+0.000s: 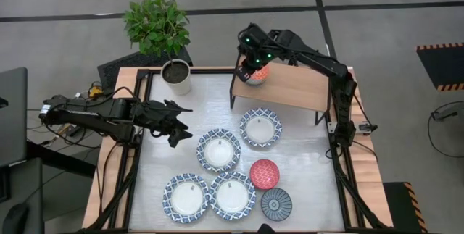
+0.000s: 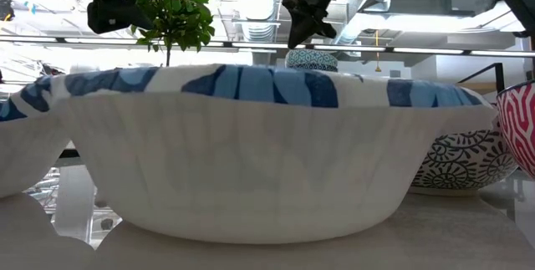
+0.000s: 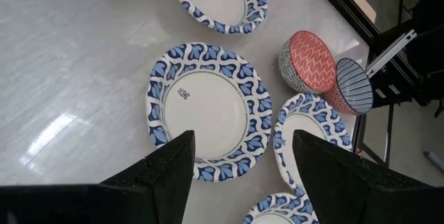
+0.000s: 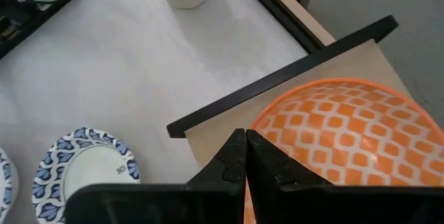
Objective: Place and stack bowls onto a shelf
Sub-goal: Stack the orange bowl on top of the yellow bowl on the shelf
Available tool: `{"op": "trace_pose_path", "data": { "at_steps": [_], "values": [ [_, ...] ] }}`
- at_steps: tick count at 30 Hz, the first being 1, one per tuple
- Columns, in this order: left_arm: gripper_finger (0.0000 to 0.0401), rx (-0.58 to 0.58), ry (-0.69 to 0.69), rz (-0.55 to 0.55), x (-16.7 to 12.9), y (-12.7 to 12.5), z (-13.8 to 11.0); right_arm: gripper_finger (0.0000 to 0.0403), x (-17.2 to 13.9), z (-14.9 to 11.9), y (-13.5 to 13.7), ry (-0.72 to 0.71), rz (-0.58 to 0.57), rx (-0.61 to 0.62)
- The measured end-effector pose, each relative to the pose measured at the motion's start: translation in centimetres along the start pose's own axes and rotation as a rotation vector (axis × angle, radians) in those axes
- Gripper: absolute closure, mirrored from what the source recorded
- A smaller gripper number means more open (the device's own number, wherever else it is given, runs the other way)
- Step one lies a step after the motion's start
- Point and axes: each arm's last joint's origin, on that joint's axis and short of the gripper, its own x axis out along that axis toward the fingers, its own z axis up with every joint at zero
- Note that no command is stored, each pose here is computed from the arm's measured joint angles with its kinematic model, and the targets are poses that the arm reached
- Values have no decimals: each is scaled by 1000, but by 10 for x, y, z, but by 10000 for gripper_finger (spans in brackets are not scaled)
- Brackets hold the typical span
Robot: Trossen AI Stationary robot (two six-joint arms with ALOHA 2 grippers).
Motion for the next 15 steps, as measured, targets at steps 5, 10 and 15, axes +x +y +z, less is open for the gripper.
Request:
{"op": "trace_pose_path", "data": {
  "at_steps": [5, 10, 15],
  "values": [
    [173, 0, 0, 0, 0, 0, 0, 376, 0, 0, 1, 0, 2, 2],
    [173, 0, 0, 0, 0, 0, 0, 380, 0, 0, 0, 0, 0, 3],
    [173, 0, 0, 0, 0, 0, 0, 371, 0, 0, 0, 1, 0, 6]
  ]
}}
